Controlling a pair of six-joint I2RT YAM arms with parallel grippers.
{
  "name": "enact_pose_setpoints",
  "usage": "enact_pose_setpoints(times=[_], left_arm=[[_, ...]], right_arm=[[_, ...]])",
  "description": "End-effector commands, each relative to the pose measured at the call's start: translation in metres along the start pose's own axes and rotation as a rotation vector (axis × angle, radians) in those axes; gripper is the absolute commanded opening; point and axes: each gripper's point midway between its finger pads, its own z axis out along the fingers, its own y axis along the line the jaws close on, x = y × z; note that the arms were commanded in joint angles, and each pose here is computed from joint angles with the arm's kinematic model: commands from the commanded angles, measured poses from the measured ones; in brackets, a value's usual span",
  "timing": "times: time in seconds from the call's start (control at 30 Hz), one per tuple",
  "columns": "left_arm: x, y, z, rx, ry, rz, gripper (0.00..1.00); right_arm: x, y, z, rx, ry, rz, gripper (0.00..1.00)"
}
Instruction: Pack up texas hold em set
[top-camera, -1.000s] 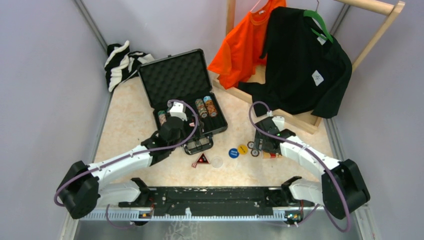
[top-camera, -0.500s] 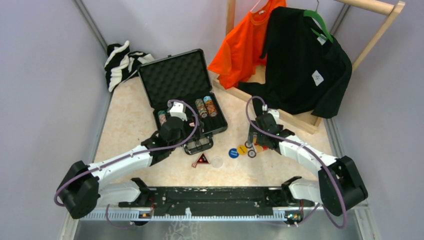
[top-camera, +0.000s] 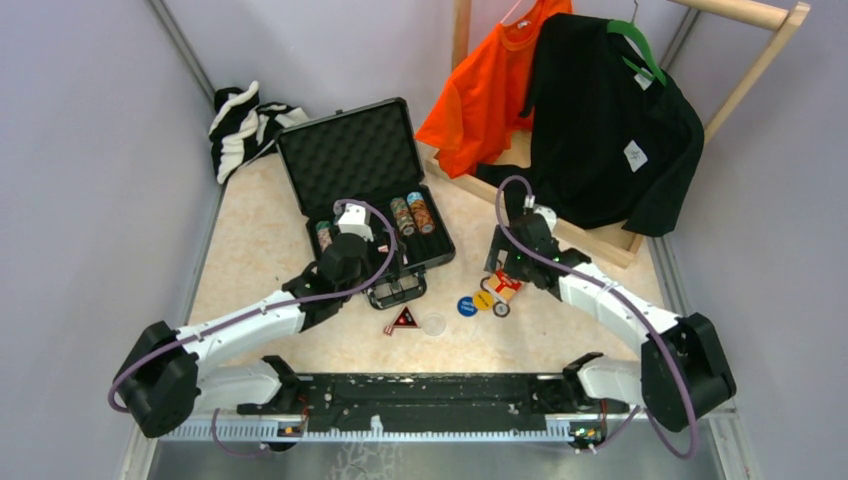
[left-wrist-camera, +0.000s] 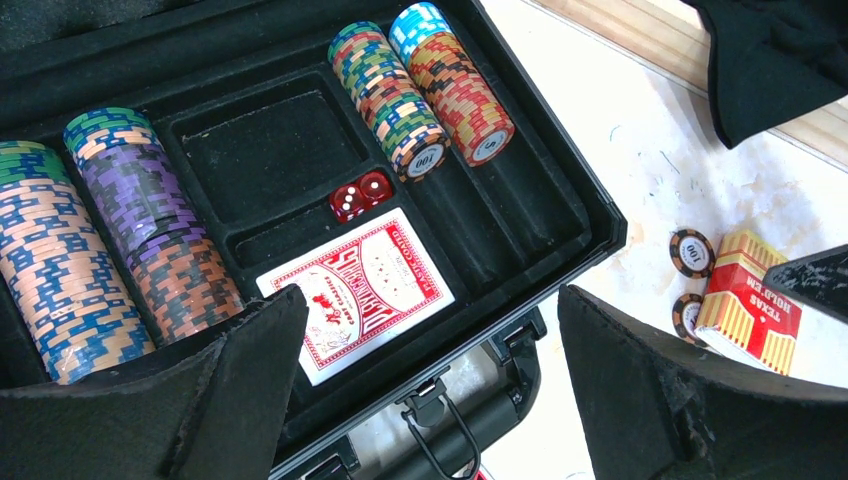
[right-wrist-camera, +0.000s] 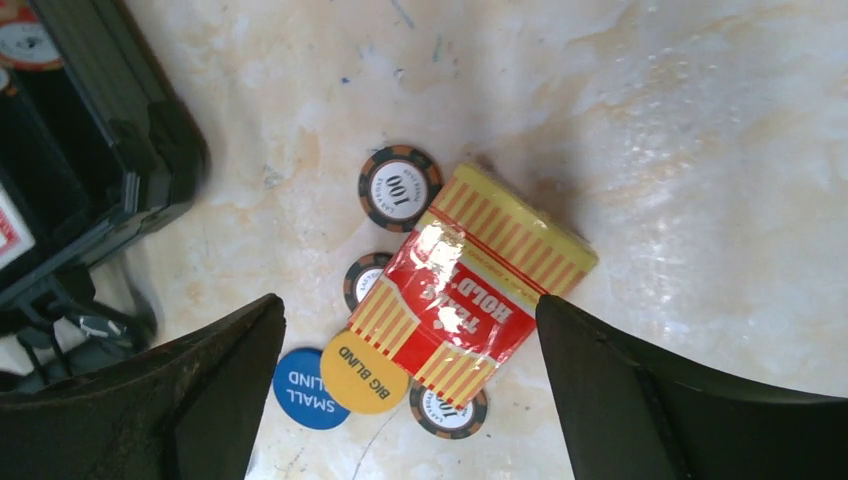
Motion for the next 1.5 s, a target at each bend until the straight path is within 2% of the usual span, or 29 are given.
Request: enact_pose_setpoints(times=[0.0, 0.33, 0.43, 0.63, 0.7, 0.77, 1.03, 1.1, 1.23, 1.3, 1.37, 1.47], left_arm=[[0.002, 0.000, 0.001, -0.006, 0.003, 0.000, 1.00], [0.003, -0.001, 0.000, 0.003, 0.008, -0.008, 1.00], [0.002, 0.000, -0.002, -0.002, 0.001, -0.010, 1.00], [0.001, 0.002, -0.001, -0.009, -0.001, -0.008, 1.00], [0.002, 0.001, -0.001, -0.007, 0.002, -0.008, 1.00], [0.003, 0.001, 0.000, -0.006, 0.005, -0.007, 1.00], [0.004, -0.005, 0.002, 0.024, 0.011, 0.003, 1.00], [0.004, -0.012, 0.003, 0.055, 0.019, 0.009, 1.00], [-0.013, -0.031, 0.002, 0.110, 0.032, 0.022, 1.00], [-0.018, -0.045, 0.001, 0.166, 0.050, 0.022, 1.00], [-0.020, -0.062, -0.001, 0.240, 0.080, 0.017, 1.00], [-0.018, -0.091, -0.008, 0.361, 0.189, 0.020, 1.00]], right_arm=[[-0.014, -0.013, -0.007, 0.154, -0.040, 0.105, 0.99], [0.027, -0.016, 0.037, 0.262, 0.079, 0.158, 0.97], [0.028, -0.013, 0.040, 0.264, 0.089, 0.155, 0.79], [0.020, -0.013, 0.030, 0.281, 0.045, 0.124, 0.61], [0.016, -0.011, 0.025, 0.273, 0.038, 0.107, 0.49], [0.011, -0.006, 0.020, 0.245, 0.027, 0.101, 0.41], [-0.022, 0.020, -0.010, 0.125, -0.068, 0.057, 0.36], [-0.033, 0.030, -0.020, 0.062, -0.110, 0.023, 0.29], [-0.044, 0.046, -0.035, -0.091, -0.199, -0.060, 0.16], [-0.046, 0.058, -0.042, -0.182, -0.227, -0.113, 0.06], [-0.044, 0.070, -0.049, -0.273, -0.236, -0.183, 0.02], [-0.035, 0.085, -0.055, -0.378, -0.213, -0.289, 0.00]])
